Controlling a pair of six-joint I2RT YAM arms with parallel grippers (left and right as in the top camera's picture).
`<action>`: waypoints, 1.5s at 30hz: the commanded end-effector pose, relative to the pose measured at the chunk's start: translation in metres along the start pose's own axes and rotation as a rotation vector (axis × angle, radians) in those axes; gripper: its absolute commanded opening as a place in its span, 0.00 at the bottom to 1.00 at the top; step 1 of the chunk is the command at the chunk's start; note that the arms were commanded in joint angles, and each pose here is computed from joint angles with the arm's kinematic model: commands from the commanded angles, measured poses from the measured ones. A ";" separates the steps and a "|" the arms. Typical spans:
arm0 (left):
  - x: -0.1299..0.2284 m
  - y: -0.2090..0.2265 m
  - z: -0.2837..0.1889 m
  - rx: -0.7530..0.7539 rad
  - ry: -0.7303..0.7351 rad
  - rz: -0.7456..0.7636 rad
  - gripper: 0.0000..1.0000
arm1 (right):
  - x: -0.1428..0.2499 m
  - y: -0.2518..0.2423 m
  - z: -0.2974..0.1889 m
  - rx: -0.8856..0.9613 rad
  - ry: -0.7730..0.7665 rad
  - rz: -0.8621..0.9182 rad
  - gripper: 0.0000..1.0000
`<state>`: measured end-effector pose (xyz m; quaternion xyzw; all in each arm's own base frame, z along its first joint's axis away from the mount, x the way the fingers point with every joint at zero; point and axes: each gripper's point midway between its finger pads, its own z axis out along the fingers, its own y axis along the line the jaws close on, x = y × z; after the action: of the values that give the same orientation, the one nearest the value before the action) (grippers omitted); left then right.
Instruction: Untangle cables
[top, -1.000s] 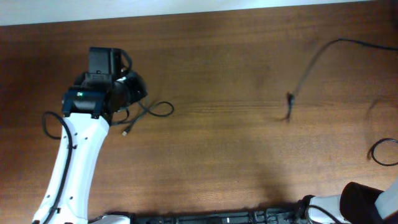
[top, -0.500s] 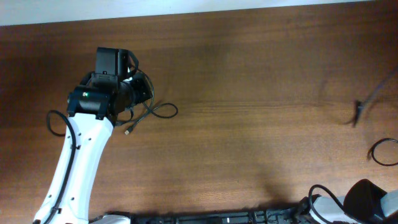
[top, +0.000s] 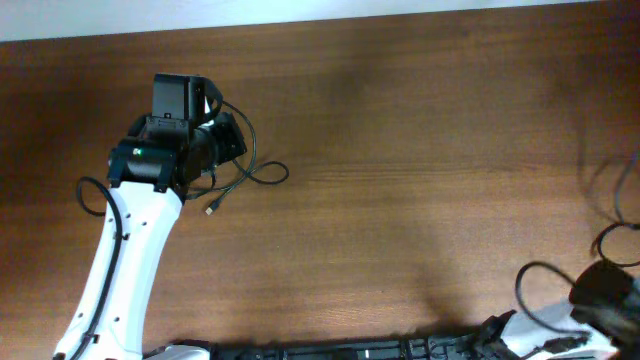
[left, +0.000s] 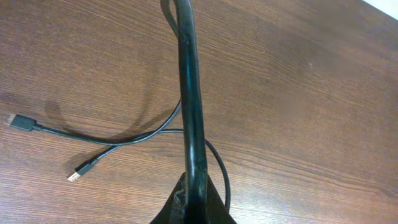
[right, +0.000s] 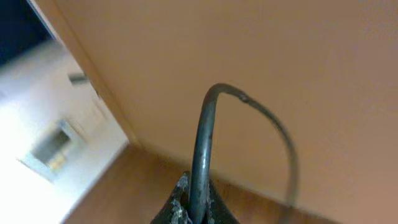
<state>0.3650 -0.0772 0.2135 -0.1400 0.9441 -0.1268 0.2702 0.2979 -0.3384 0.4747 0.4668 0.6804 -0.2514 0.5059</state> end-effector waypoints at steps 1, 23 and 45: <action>-0.001 -0.007 0.000 0.027 0.004 0.020 0.00 | 0.032 0.008 0.034 -0.017 0.114 -0.019 0.04; 0.008 -0.040 0.000 0.105 0.005 0.085 0.00 | 0.179 0.027 0.086 -0.092 0.647 -0.091 0.96; 0.059 -0.148 -0.027 0.564 -0.077 1.003 0.00 | 0.282 0.209 -0.098 -1.092 0.899 -0.689 0.98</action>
<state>0.3375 -0.2178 0.2483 0.3023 0.8610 -0.2297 0.3385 0.4179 -0.1095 0.2741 0.0987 0.9525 0.1753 0.2285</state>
